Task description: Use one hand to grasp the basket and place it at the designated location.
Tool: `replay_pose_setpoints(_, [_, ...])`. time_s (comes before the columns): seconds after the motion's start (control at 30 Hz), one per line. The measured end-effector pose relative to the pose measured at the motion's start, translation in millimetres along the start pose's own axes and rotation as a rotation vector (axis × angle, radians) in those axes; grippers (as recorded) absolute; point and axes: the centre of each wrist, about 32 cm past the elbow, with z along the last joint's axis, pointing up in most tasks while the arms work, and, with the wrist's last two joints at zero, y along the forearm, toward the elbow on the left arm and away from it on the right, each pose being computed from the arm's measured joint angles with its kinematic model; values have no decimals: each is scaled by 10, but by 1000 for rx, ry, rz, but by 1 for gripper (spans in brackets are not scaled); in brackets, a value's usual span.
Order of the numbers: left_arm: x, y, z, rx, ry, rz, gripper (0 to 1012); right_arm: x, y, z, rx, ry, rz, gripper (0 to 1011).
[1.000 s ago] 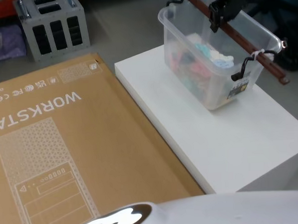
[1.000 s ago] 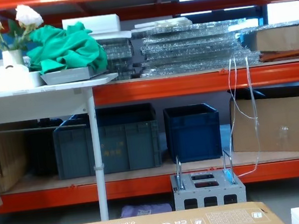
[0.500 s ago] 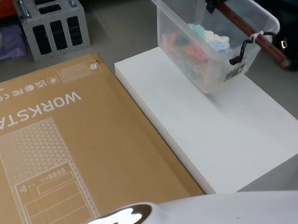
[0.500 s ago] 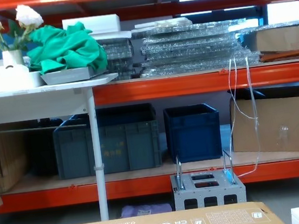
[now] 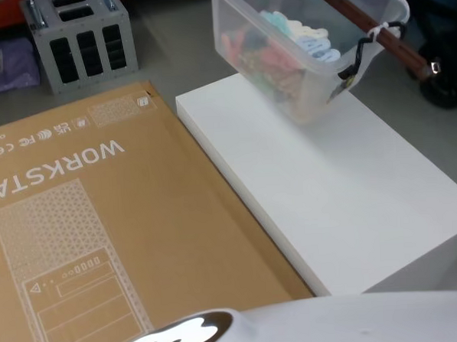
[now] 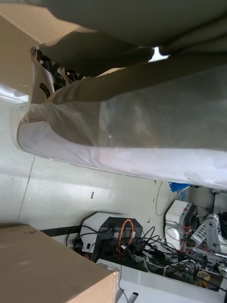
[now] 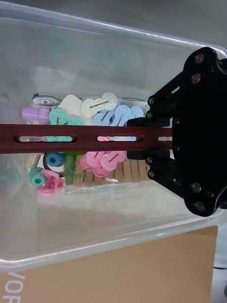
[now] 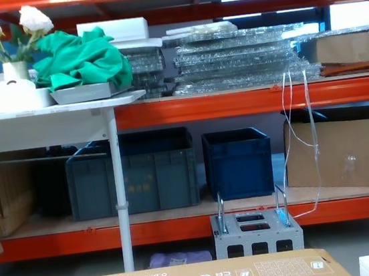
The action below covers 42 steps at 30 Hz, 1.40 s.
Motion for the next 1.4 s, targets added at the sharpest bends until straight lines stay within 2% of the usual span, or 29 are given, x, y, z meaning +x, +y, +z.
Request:
replay_pose_setpoints(0.63, [0,0,0,0,0,0,0,126,-157,433,44,-186,-51,234])
replay_pose_setpoints(0.93, [0,0,0,0,0,0,0,141,-236,648,69,-290,-74,234])
replay_pose_setpoints(1.27, [0,0,0,0,0,0,0,129,-309,969,95,-434,-83,234])
replay_pose_setpoints(1.4, [0,0,-1,0,0,0,0,119,-325,1051,101,-473,-84,234])
